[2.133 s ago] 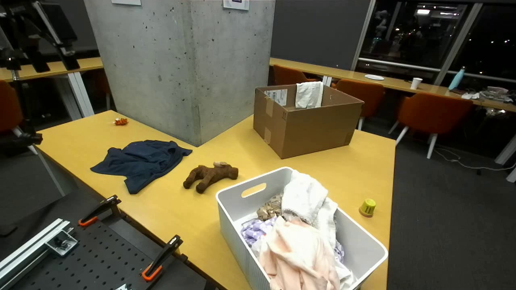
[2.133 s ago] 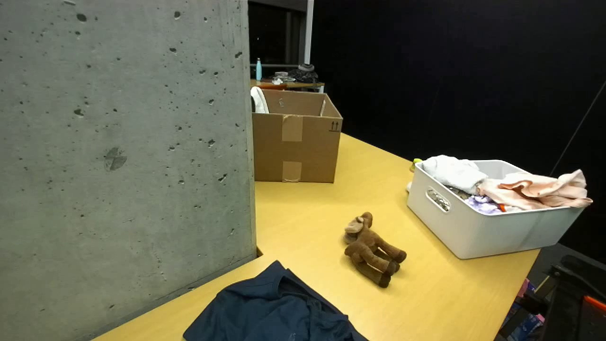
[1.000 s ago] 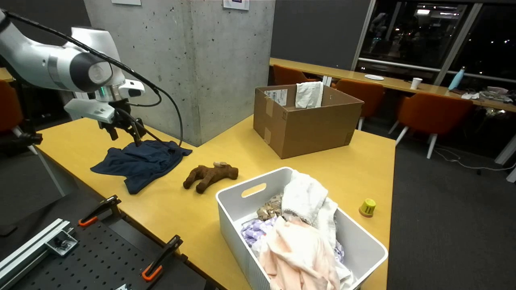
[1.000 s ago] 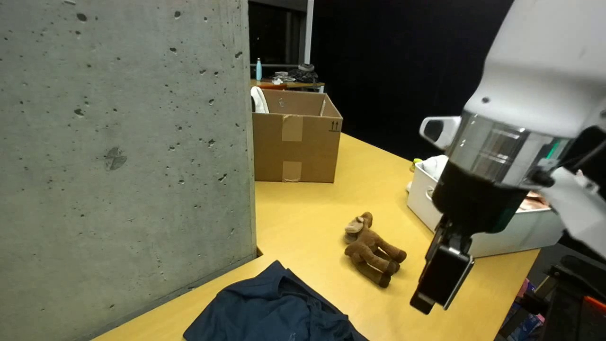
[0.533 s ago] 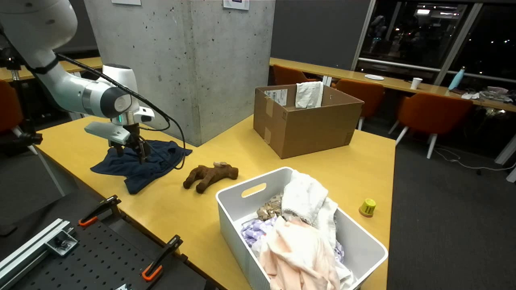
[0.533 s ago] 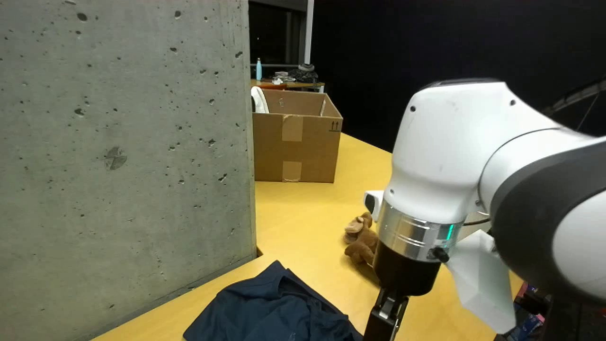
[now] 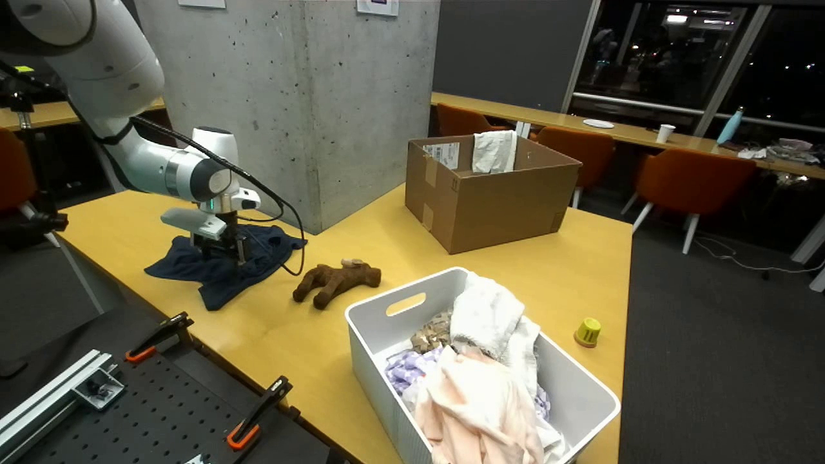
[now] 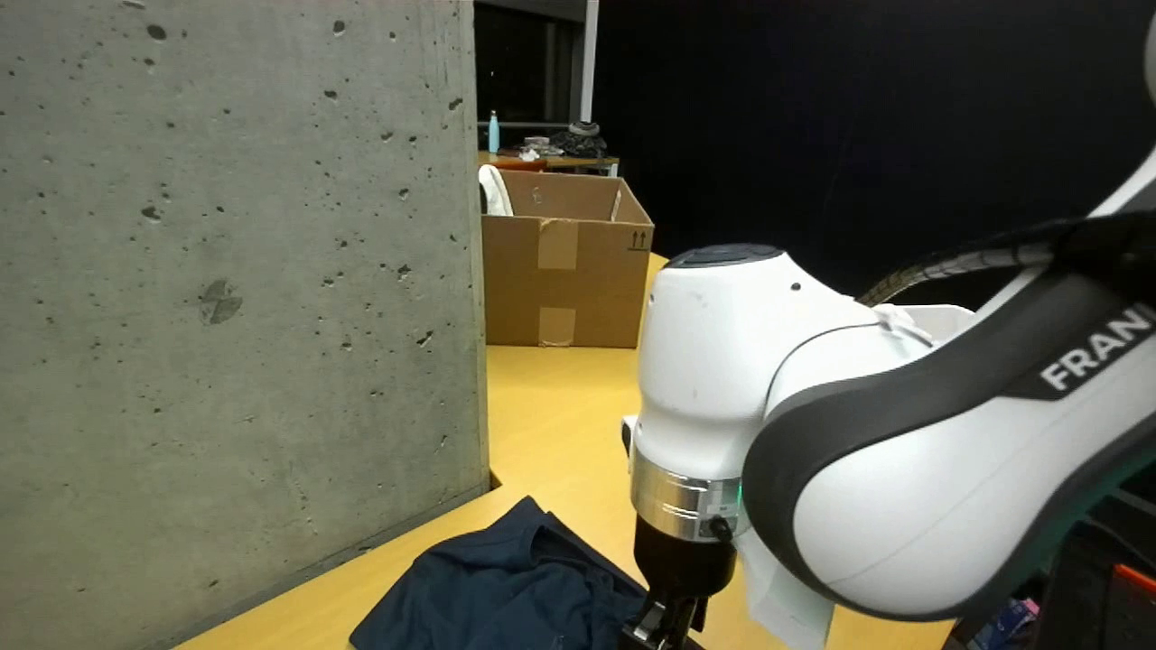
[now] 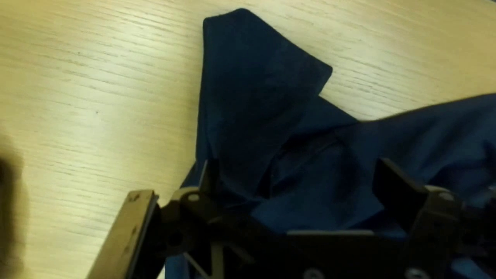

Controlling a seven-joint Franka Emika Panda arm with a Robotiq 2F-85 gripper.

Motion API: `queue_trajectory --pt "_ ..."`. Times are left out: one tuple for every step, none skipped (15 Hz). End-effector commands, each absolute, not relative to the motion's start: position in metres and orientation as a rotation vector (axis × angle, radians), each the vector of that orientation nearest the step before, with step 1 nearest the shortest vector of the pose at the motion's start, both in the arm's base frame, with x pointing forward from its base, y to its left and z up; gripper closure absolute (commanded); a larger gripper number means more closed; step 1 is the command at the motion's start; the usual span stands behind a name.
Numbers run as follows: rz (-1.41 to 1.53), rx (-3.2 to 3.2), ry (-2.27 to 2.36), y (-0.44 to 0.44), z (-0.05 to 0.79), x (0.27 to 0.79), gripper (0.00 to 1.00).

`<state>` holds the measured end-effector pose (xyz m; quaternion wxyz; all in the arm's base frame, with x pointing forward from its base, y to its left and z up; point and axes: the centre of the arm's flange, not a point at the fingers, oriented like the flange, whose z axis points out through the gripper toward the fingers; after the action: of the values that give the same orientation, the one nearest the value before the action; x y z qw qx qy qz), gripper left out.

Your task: Pick up the toy moose with the blue shirt and then put them in the white basket

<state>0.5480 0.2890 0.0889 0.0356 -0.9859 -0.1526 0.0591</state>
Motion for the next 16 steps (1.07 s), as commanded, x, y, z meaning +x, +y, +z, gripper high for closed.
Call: queue_trajectory --pt "0.259 -3.056 -0.446 0.302 0.072 0.57 0.0" --pt "0.28 -3.063 -0.439 0.301 0.071 0.57 0.0" --pt "0.295 -3.067 -0.434 0.301 0.069 0.569 0.0" --pt "0.312 -3.074 -0.426 0.3 0.07 0.567 0.0" --pt "0.329 -3.077 -0.418 0.299 0.072 0.565 0.22" --pt "0.345 -3.078 -0.409 0.297 0.073 0.562 0.26" --pt "0.361 -3.081 -0.399 0.295 0.074 0.559 0.35" --pt "0.368 -3.082 -0.388 0.293 0.075 0.557 0.42" --pt "0.379 -3.085 -0.379 0.291 0.074 0.556 0.51" --pt "0.388 -3.086 -0.371 0.29 0.074 0.556 0.58" --pt "0.399 -3.087 -0.365 0.289 0.072 0.555 0.66" --pt "0.408 -3.089 -0.361 0.288 0.071 0.555 0.73" --pt "0.413 -3.091 -0.357 0.288 0.071 0.555 0.8" --pt "0.415 -3.095 -0.353 0.288 0.075 0.556 0.88" --pt "0.416 -3.1 -0.349 0.287 0.078 0.556 0.95" --pt "0.419 -3.106 -0.345 0.287 0.082 0.556 1.0"
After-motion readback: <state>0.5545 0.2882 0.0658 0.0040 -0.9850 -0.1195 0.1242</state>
